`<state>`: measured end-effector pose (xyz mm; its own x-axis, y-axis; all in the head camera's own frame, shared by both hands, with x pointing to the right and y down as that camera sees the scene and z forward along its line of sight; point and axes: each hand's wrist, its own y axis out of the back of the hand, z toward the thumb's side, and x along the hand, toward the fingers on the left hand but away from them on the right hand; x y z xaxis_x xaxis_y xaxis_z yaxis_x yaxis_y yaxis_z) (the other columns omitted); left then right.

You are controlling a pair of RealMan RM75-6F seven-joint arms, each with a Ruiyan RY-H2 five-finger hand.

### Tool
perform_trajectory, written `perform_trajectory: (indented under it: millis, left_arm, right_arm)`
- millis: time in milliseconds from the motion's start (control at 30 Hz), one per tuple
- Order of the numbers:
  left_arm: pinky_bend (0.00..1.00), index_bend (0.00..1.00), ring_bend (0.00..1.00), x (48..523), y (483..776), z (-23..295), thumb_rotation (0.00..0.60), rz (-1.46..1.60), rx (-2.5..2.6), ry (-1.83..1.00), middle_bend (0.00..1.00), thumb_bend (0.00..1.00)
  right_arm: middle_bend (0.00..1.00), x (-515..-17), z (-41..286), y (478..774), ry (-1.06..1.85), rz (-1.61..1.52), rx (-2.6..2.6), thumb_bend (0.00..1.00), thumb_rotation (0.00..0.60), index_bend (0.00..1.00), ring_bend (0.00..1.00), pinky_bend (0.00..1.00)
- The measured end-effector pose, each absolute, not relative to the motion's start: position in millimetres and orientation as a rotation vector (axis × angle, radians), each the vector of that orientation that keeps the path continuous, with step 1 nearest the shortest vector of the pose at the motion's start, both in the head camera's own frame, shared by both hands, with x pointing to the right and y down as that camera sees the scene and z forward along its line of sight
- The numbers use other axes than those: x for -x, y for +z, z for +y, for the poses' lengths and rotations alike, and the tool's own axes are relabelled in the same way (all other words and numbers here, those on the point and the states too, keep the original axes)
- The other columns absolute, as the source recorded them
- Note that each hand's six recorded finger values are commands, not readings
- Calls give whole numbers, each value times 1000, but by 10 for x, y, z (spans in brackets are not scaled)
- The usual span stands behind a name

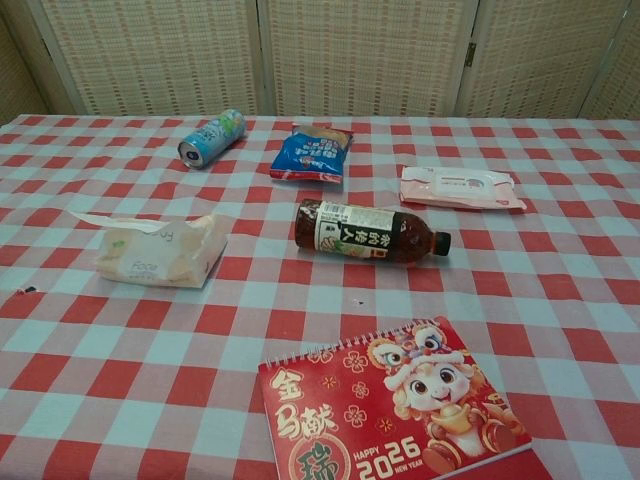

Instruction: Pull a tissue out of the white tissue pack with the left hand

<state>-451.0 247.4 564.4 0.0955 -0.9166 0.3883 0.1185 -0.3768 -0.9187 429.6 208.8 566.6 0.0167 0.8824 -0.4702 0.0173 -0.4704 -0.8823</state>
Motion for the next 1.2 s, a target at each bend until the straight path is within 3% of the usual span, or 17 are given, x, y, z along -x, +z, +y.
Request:
perform_trajectory:
  millis: [400, 567, 800, 1033, 1200]
  left_arm:
    - [294, 51, 142, 4439, 5722, 2467, 600, 777, 1483, -1406, 129, 456]
    - [300, 50, 154, 4350, 5960, 2454, 600, 693, 1553, -1415, 159, 455]
    - [379, 51, 296, 4049, 6359, 2322, 600, 570, 1647, -1406, 261, 454]
    - [395, 63, 317, 3803, 6791, 2083, 600, 548, 1677, -1409, 265, 455]
    - [403, 63, 320, 3623, 6944, 1867, 600, 596, 1661, -1375, 264, 454]
  right_arm:
    - [105, -4292, 2081, 5694, 1548, -931, 1588, 276, 600, 92, 0, 113]
    - [105, -4287, 2106, 5713, 1557, -913, 1600, 276, 600, 92, 0, 113]
    - [104, -4282, 2094, 5722, 1557, -914, 1609, 276, 600, 92, 0, 113]
    - [104, -4293, 2095, 5752, 1578, -899, 1620, 276, 600, 92, 0, 113]
    - [104, -4301, 2090, 5764, 1587, -898, 1618, 276, 600, 92, 0, 113]
